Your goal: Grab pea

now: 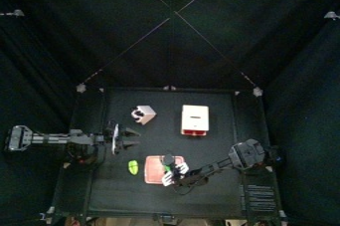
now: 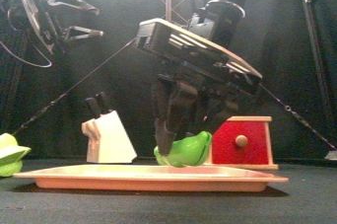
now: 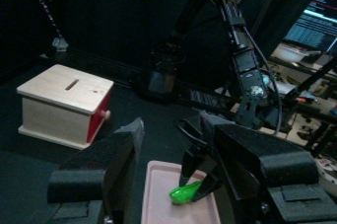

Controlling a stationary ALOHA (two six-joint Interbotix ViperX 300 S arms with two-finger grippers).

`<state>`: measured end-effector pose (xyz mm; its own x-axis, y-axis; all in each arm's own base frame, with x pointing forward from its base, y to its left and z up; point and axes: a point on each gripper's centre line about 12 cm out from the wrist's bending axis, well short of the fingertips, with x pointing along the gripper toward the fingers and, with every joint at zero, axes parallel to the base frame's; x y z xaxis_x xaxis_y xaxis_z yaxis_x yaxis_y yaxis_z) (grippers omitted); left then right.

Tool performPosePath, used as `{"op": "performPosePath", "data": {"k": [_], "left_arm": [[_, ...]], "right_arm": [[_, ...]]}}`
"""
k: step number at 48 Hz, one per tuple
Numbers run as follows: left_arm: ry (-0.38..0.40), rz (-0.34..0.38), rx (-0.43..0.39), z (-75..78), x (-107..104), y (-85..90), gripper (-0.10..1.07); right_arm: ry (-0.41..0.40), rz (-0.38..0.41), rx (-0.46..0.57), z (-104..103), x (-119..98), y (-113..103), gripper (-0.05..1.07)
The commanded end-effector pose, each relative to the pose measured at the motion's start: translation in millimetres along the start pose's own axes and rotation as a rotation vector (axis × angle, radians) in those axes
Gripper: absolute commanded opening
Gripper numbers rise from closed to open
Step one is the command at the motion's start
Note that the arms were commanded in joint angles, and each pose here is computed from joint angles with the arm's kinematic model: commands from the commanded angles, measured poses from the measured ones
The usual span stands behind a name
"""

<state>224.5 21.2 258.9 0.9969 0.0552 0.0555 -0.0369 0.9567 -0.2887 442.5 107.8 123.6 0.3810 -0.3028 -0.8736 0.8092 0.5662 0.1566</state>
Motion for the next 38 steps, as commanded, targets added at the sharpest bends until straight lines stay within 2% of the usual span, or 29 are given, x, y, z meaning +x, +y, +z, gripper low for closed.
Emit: {"op": "performPosePath", "data": {"k": [1, 38], "left_arm": [[-0.016, -0.002, 0.0, 4.6, 1.6, -0.8, 0.86], [-0.009, 0.007, -0.005, 1.6, 0.2, 1.4, 0.86]], "right_arm": [[-0.025, 0.052, 0.02, 14.5, -21.1, 6.3, 0.7], [-0.035, 0.037, 0.025, 18.9, -23.6, 3.9, 0.7]]}}
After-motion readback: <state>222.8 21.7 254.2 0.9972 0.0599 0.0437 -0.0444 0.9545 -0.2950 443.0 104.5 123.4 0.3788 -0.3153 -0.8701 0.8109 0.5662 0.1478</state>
